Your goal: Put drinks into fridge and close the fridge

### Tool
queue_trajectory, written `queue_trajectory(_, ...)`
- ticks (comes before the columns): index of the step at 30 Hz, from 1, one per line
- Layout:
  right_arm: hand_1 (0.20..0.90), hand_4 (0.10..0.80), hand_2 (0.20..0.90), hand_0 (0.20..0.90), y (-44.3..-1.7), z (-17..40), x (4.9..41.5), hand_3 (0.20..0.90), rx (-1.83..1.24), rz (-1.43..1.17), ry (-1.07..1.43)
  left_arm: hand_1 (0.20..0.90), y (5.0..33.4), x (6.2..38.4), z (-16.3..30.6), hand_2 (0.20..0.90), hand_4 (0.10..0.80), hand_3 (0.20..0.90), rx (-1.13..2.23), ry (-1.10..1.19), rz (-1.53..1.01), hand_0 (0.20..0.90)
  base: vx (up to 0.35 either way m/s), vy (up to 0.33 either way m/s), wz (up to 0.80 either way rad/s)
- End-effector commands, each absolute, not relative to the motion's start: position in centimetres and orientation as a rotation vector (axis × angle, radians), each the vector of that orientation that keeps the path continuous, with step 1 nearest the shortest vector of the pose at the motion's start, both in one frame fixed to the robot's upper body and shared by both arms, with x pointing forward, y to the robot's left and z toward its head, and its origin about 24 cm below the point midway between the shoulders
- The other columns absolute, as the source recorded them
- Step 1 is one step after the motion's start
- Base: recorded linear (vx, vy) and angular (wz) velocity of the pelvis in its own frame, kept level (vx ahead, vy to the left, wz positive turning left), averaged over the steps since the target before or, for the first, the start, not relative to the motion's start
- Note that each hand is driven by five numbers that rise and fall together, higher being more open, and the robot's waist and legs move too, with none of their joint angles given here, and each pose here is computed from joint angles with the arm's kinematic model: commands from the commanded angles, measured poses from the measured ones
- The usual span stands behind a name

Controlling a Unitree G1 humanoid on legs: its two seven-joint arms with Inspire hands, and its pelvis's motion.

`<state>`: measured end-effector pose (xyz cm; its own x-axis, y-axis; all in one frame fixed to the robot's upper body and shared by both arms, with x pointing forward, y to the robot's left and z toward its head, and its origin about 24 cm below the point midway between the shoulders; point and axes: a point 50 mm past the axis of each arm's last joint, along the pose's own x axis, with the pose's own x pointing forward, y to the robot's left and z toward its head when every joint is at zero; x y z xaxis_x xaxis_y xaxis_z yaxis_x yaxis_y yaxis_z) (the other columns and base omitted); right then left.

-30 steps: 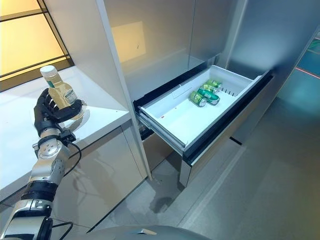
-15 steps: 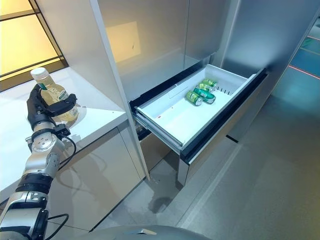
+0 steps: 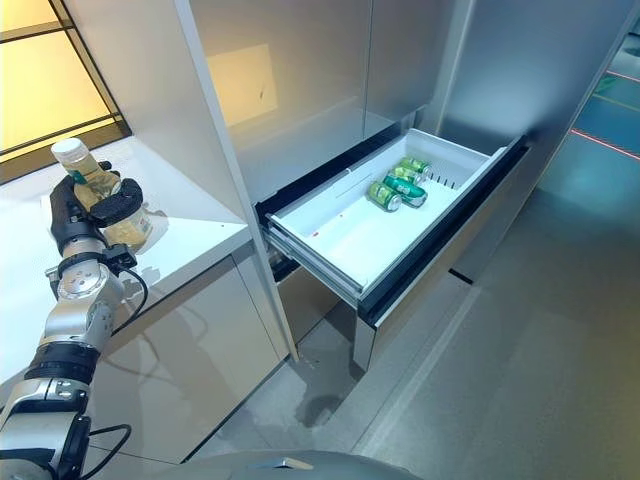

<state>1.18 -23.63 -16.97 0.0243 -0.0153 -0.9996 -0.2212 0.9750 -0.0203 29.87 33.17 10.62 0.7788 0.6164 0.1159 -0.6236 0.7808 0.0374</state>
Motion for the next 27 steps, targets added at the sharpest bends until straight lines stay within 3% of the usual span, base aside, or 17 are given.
queue_trajectory(1, 0.9, 0.8, 0.9, 0.9, -23.9, -16.7, 4.4, 0.9, -0.187, 0.179, 1.441, 0.3, 33.4, 32.3, 19.3, 0.3, 0.1, 0.2, 0.047, -0.419, 0.657, 0.3, 0.0, 0.0, 0.0)
queue_trajectory(12, 0.9, 0.8, 0.9, 0.9, -24.0, -16.6, 4.7, 0.9, -0.279, 0.223, 1.424, 0.3, 33.0, 32.2, 20.2, 0.3, 0.1, 0.2, 0.045, -0.473, 0.625, 0.3, 0.0, 0.0, 0.0)
queue_trajectory(17, 0.9, 0.8, 0.9, 0.9, -24.1, -16.4, 5.8, 0.9, -0.482, 0.407, 1.368, 0.3, 32.1, 32.4, 21.4, 0.3, 0.1, 0.2, 0.049, -0.517, 0.575, 0.3, 0.0, 0.0, 0.0)
queue_trajectory(27, 0.9, 0.8, 0.9, 0.9, -19.7, -14.3, 13.3, 0.9, -0.736, 0.756, 0.998, 0.3, 27.7, 32.7, 23.6, 0.3, 0.1, 0.2, 0.003, -0.612, 0.354, 0.3, -0.019, -0.007, 0.02)
